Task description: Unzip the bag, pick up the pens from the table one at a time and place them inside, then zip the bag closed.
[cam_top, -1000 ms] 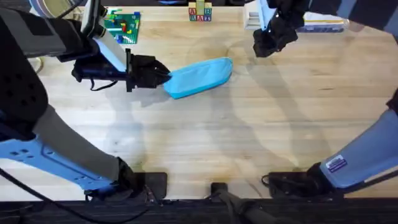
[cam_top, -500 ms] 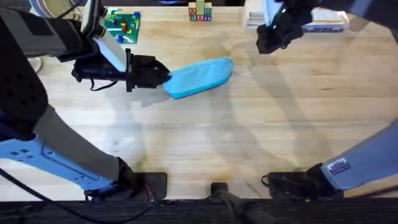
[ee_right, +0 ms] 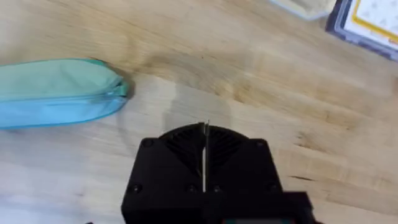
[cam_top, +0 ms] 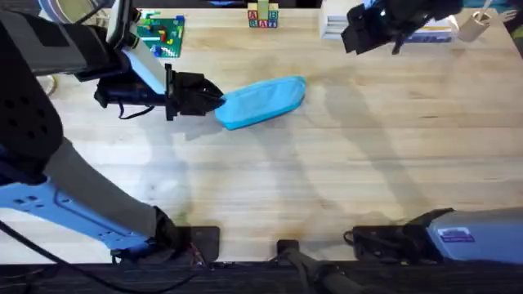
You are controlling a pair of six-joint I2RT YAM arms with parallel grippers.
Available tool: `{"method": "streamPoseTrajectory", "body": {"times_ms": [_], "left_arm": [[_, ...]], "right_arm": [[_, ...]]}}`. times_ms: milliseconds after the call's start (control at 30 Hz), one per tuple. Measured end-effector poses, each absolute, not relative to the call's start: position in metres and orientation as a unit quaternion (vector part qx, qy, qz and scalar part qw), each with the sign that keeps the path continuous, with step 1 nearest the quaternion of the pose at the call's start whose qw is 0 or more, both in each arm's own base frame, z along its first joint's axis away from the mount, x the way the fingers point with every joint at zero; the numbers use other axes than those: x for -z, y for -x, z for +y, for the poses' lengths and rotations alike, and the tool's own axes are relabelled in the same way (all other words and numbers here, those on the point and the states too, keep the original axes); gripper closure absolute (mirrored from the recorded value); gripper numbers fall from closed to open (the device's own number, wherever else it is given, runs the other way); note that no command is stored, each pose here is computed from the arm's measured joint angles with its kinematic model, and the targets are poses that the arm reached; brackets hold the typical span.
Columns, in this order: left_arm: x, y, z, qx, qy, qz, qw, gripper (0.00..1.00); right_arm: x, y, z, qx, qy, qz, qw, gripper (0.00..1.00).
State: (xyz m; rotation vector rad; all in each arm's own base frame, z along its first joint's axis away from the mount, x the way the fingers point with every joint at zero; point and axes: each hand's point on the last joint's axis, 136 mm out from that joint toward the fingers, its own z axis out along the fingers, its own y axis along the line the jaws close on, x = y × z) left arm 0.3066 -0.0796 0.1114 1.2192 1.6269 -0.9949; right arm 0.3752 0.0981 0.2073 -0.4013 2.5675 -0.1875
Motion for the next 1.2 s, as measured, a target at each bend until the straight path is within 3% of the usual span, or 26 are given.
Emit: {"method": "streamPoseTrajectory", "body": {"times_ms": [333,667,1000,1033,1200], "left_arm": [[-0.111,-0.307,-0.080,0.398,-0.488,0.651,0.425,0.959],[-0.111,-0.307,-0.080,0.398,-0.488,0.651,0.425,0.959],[-0.111,-0.307,-0.080,0.398,-0.488,0.651,0.425,0.959],[-0.111,-0.307,-0.080,0.398,-0.487,0.651,0.425,0.959],[-0.111,-0.307,-0.080,0.398,-0.488,0.651,0.425,0.959]], "right_arm": [[-0.267,-0.326,0.131,0.030,0.192,0.924,0.330,0.972],[-0.283,-0.278,0.138,-0.052,0.187,0.930,0.313,0.969],[-0.286,-0.252,0.132,-0.072,0.181,0.936,0.294,0.968],[-0.285,-0.251,0.132,-0.074,0.179,0.937,0.290,0.920],[-0.282,-0.246,0.132,-0.077,0.179,0.940,0.278,0.202]]}}
